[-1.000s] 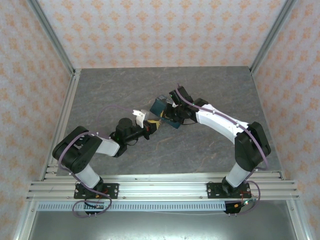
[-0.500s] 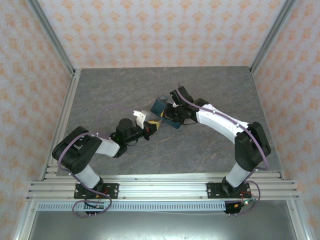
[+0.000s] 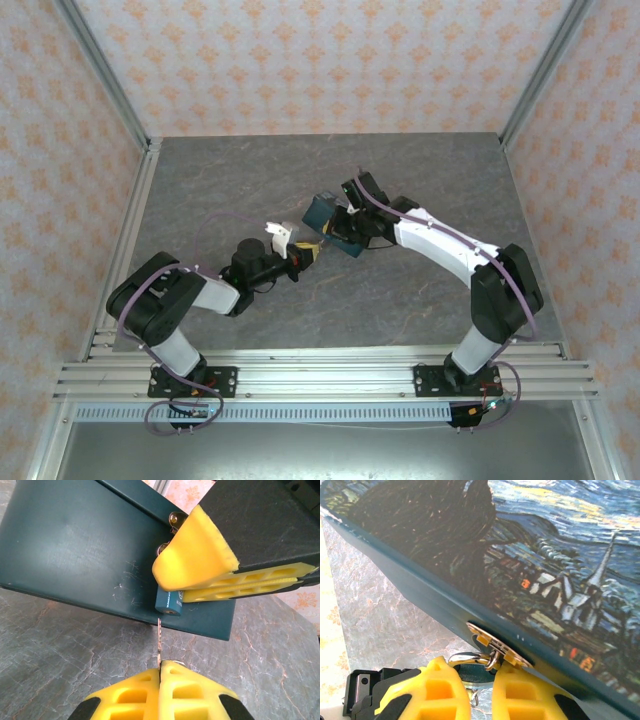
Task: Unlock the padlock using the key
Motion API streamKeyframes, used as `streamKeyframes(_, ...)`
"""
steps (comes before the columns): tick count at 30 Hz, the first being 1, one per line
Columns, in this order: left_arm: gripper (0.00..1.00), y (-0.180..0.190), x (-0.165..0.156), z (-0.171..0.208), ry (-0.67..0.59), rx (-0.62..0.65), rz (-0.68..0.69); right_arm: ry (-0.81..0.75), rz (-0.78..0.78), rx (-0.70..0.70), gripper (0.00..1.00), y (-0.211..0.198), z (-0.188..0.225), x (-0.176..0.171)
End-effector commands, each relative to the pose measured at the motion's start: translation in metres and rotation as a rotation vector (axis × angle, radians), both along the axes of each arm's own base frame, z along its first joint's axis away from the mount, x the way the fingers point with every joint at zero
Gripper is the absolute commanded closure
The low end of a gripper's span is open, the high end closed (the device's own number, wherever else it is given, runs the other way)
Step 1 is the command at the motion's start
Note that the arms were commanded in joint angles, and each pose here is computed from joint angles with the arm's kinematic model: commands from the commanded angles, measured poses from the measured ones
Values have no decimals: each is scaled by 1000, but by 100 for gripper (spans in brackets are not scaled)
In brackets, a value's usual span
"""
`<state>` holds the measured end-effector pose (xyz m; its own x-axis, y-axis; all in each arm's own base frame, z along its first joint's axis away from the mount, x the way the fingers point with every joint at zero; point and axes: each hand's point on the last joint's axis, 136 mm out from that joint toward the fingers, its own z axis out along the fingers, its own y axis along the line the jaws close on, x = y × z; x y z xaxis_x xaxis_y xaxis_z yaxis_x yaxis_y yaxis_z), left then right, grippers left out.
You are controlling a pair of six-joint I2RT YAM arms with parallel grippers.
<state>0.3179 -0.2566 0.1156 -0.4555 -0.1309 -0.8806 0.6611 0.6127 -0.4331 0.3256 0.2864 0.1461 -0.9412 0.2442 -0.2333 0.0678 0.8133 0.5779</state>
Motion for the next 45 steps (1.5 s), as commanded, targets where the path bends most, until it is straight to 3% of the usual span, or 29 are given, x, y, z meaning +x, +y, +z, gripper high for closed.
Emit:
streamKeyframes(1, 100, -8, 0, 12, -34, -44, -24, -50, -11, 55, 100, 1, 20, 3)
streamKeyframes(45, 100, -16, -1, 29, -12, -163, -59, -48, -16, 104, 100, 2, 20, 3)
